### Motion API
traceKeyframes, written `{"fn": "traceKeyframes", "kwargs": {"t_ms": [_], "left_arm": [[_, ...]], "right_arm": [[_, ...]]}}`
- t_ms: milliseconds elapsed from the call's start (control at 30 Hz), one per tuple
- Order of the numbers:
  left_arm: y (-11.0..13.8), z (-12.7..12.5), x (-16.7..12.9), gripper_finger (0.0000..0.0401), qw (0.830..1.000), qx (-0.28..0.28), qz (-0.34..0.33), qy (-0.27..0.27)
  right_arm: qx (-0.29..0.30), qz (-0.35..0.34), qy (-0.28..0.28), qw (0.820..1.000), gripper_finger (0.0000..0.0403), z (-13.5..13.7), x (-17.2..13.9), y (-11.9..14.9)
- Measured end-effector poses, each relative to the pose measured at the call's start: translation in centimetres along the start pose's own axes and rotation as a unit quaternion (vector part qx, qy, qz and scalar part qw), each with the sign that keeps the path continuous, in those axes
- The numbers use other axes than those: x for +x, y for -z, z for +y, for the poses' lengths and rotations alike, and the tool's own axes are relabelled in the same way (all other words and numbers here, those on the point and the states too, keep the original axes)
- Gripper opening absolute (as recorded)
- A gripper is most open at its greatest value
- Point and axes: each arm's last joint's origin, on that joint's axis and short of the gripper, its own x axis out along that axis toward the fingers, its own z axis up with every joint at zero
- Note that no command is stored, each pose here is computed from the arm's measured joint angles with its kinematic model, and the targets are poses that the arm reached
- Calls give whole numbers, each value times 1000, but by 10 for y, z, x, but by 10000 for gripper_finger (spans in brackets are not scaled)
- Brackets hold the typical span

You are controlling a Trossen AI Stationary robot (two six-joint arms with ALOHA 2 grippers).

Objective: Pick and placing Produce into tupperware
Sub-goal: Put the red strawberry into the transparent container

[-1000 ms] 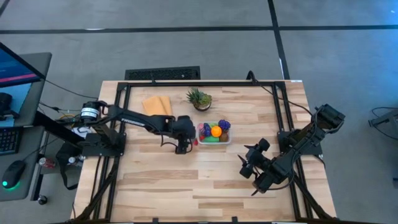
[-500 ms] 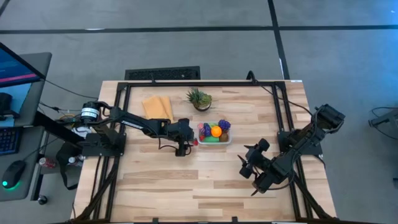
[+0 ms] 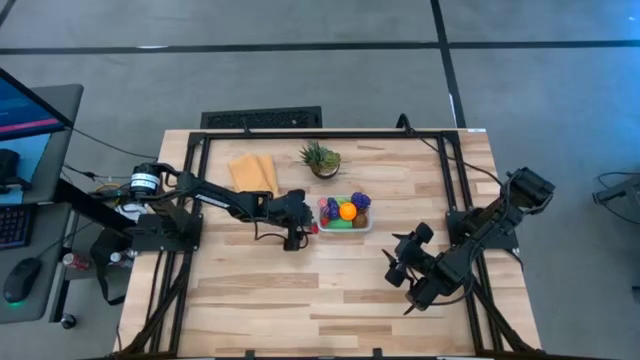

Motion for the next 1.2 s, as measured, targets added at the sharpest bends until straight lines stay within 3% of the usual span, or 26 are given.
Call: {"fn": "traceKeyframes", "kwargs": {"t_ms": [333, 967, 1200], "left_arm": [[9, -2, 20, 222, 1000, 0, 5, 0], [14, -3, 30, 222, 1000, 6, 3, 6], [14, -3, 30, 195, 1000, 5, 2, 10]], "right_arm": [[1, 0, -1, 1000, 250, 0, 0, 0], [-8, -4, -7, 1000, 250, 2, 0, -1], [-8, -3, -7, 1000, 250, 2, 0, -1]]}}
